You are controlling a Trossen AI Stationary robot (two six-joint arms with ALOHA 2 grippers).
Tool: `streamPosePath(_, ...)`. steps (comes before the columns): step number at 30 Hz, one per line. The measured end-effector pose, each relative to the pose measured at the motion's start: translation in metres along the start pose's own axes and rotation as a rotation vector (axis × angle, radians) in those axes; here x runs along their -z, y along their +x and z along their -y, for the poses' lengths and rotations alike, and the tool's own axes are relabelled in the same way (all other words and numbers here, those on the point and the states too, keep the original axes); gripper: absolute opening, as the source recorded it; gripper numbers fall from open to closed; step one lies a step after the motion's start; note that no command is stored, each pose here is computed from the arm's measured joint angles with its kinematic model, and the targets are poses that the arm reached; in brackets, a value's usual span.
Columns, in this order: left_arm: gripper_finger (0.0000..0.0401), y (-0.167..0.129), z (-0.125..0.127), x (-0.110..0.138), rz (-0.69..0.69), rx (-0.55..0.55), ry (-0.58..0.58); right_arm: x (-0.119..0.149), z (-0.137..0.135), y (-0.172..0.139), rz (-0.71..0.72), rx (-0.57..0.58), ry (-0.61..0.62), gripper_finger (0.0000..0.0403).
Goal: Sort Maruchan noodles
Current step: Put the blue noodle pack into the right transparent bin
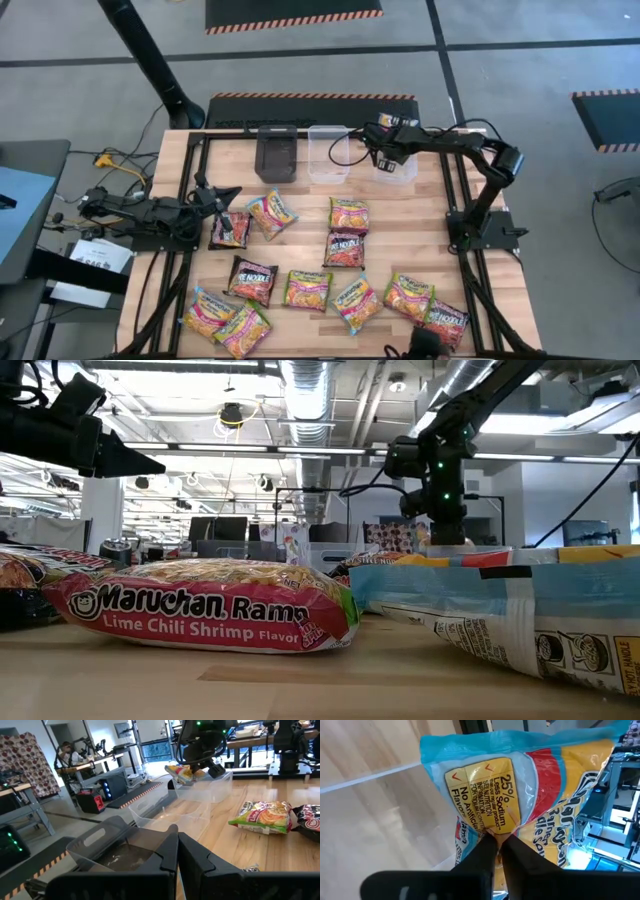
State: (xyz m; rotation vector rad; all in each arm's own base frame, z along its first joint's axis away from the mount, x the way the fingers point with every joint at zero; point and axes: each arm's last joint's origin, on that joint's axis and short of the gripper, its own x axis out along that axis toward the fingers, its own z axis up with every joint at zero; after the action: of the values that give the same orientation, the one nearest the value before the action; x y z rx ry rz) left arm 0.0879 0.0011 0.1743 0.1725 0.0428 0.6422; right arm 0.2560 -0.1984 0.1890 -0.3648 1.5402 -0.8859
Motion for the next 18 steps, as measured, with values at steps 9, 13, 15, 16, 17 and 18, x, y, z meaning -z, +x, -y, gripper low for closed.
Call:
streamPosePath(9,0.0,0.0,0.0,0.0,0.0,0.0,0.0,0.0073,0.0043,0.0055,-0.054,-0.014,-0.018,0.0073)
streamPosePath(13,0.0,0.0,0.0,0.0,0.0,0.0,0.0,0.0087,0.0067,0.0078,-0.061,-0.019,-0.023,0.0084)
streamPosePath(15,0.0,0.0,0.0,0.0,0.0,0.0,0.0,0.0087,0.0067,0.0078,-0.061,-0.02,-0.034,0.0091)
streamPosePath(16,0.0,0.0,0.0,0.0,0.0,0.0,0.0,0.0088,0.0067,0.0078,-0.061,-0.02,-0.036,0.0095)
streamPosePath(17,0.0,0.0,0.0,0.0,0.0,0.0,0.0,0.0088,0.0066,0.0078,-0.061,-0.02,-0.037,0.01)
streamPosePath(18,0.0,0.0,0.0,0.0,0.0,0.0,0.0,0.0089,0.0066,0.0078,-0.062,-0.021,-0.038,0.0105)
